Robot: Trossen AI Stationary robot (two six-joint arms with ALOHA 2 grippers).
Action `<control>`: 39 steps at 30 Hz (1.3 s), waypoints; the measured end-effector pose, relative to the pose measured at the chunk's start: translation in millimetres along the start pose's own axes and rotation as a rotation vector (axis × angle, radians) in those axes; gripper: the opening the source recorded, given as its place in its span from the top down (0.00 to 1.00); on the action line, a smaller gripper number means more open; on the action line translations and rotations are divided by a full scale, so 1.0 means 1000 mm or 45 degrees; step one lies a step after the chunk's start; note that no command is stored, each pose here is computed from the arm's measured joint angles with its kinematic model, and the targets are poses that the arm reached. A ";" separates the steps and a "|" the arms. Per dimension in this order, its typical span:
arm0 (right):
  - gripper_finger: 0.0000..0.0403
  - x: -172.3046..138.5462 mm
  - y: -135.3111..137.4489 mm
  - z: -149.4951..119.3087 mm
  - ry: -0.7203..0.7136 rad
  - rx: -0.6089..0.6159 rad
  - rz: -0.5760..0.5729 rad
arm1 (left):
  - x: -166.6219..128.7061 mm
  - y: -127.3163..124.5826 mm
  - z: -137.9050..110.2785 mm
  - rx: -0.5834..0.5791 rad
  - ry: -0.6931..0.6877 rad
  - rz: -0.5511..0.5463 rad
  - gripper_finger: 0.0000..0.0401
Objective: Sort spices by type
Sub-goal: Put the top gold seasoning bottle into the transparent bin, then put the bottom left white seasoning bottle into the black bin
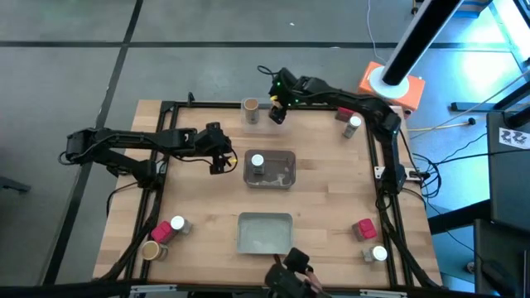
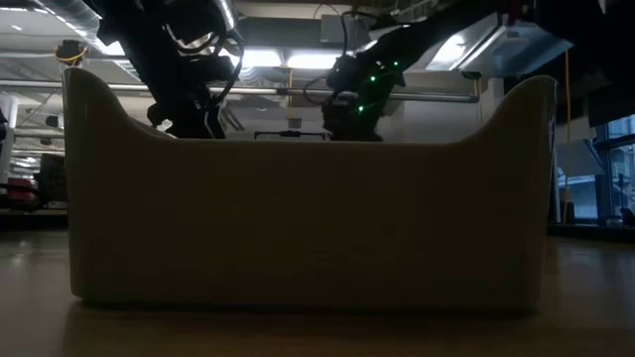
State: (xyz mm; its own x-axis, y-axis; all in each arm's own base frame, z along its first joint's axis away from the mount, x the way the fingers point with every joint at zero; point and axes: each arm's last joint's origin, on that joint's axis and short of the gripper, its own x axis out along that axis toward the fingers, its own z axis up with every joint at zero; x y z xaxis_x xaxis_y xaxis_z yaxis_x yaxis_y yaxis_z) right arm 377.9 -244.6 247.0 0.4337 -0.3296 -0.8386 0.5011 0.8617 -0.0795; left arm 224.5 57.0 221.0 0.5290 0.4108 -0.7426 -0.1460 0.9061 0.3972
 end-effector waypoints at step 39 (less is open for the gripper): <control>0.06 -0.135 0.050 -0.010 -0.077 -0.224 -0.085 | -0.001 -0.002 0.001 -0.108 -0.014 -0.005 0.27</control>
State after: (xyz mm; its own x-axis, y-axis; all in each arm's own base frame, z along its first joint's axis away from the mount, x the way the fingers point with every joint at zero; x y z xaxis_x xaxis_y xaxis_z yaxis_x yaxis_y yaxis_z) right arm 337.2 -153.3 351.2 0.4504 -0.4063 -0.7950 0.3941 0.8895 -0.2313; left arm 225.7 54.9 221.4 0.5391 0.4062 -0.7378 -0.2136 0.9133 0.3467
